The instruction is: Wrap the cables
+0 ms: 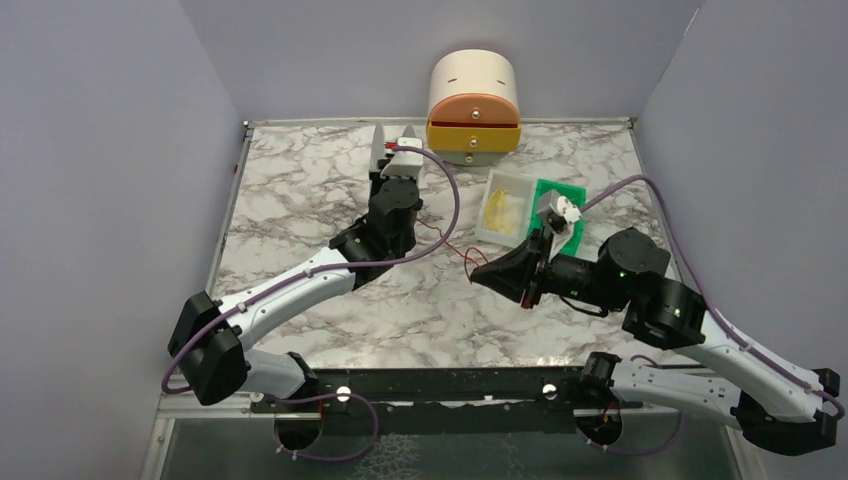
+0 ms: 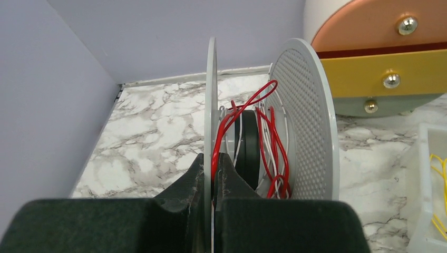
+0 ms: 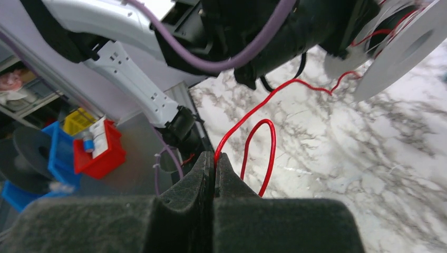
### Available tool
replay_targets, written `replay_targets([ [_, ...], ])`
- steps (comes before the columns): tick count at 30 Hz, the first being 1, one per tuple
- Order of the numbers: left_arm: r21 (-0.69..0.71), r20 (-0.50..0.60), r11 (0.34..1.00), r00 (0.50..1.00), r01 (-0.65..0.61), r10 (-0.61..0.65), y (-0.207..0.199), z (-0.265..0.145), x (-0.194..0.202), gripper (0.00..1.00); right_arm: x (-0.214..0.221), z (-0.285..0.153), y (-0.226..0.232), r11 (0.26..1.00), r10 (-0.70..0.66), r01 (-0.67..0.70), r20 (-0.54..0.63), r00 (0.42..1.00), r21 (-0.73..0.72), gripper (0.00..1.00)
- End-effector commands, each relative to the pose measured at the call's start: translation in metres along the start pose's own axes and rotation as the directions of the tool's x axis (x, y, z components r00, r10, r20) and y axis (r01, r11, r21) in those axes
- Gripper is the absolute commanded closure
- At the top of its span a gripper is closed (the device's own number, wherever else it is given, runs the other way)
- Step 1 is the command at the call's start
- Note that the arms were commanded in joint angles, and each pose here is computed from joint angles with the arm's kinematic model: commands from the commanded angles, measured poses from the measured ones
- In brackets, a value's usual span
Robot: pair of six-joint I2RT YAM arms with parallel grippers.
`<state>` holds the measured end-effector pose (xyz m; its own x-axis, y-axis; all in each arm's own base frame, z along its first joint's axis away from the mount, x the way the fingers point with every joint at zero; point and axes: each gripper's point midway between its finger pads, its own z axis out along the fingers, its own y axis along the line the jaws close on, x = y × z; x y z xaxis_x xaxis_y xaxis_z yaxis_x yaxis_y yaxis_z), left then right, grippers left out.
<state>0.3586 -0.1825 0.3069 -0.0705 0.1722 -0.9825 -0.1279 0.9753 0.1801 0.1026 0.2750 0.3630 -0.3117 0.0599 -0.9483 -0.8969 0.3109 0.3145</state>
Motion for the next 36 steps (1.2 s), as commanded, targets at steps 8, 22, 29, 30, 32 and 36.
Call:
replay_targets([
  [8,0.200,-0.041,0.979,0.998,-0.046,0.055,-0.021,-0.012,0.027,1.00,-0.064,-0.007,-0.047,0.926,-0.187,0.187,-0.033,0.982,0.329,0.99],
  [22,0.519,-0.155,0.854,0.978,-0.042,0.142,-0.032,-0.069,0.074,1.00,-0.109,-0.011,-0.102,0.712,-0.356,0.331,-0.088,0.930,0.619,0.99],
  [29,0.675,-0.133,0.736,0.973,-0.050,0.187,-0.030,-0.107,0.075,1.00,-0.115,-0.003,-0.128,0.643,-0.360,0.319,-0.093,0.928,0.696,0.99],
  [30,0.698,-0.129,0.714,0.971,-0.055,0.201,-0.031,-0.112,0.076,1.00,-0.116,-0.004,-0.134,0.639,-0.354,0.309,-0.087,0.931,0.704,0.99],
  [32,0.738,-0.113,0.672,0.972,-0.058,0.208,-0.030,-0.124,0.074,1.00,-0.114,-0.006,-0.149,0.639,-0.328,0.289,-0.087,0.940,0.712,0.99],
  [36,0.790,-0.088,0.611,0.977,-0.051,0.195,-0.027,-0.143,0.070,1.00,-0.098,-0.008,-0.186,0.657,-0.220,0.204,-0.075,0.973,0.726,0.99],
])
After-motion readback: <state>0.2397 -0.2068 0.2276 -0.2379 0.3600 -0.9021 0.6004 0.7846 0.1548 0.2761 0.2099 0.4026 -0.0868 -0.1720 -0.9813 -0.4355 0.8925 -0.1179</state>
